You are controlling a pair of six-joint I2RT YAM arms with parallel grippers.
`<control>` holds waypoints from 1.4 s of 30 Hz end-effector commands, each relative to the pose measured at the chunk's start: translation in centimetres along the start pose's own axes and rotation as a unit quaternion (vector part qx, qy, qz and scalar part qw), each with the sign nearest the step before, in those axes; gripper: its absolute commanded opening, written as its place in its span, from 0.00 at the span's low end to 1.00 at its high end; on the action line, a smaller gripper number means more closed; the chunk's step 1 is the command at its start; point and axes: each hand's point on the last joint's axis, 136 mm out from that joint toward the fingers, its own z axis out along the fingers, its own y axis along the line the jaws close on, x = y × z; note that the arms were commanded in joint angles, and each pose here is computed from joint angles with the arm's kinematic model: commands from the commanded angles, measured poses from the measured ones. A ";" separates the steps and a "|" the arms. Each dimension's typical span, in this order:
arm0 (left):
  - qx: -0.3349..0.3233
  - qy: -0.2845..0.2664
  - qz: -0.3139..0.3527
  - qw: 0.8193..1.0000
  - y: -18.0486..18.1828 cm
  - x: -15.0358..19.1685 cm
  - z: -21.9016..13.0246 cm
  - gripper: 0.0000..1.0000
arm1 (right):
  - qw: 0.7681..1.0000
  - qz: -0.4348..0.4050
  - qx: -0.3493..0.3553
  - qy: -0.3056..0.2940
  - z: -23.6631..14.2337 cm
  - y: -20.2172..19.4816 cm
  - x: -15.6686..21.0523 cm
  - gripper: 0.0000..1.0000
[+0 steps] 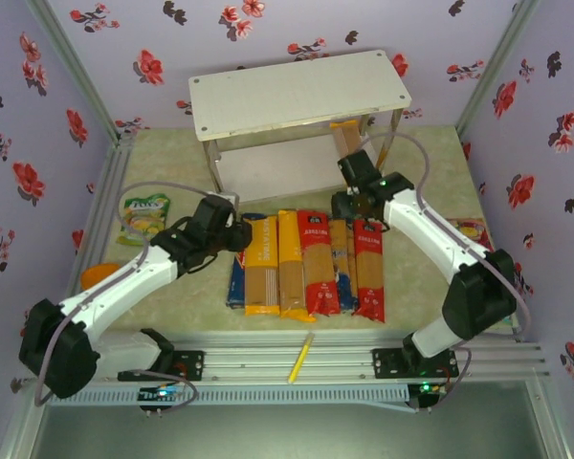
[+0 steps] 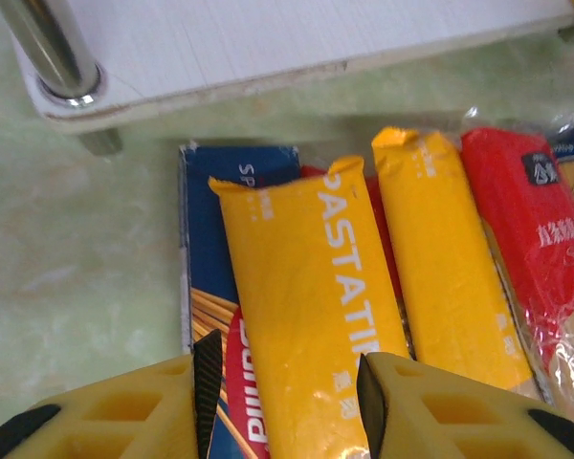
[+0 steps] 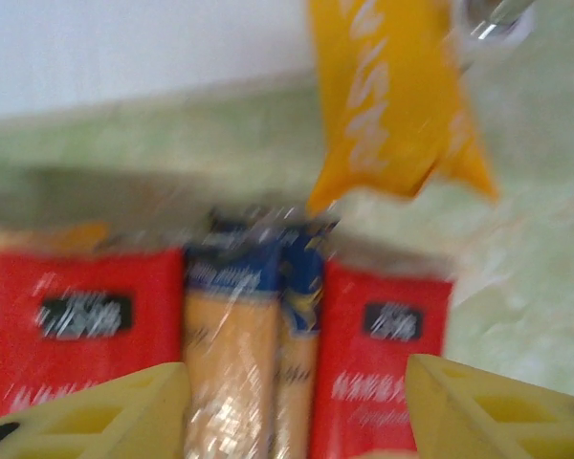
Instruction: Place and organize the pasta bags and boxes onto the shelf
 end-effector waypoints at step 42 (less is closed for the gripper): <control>0.015 0.243 -0.062 0.968 -3.0 11.6 4.4 0.62 | 0.991 0.012 -0.101 0.086 0.3 6.3 11.3 0.76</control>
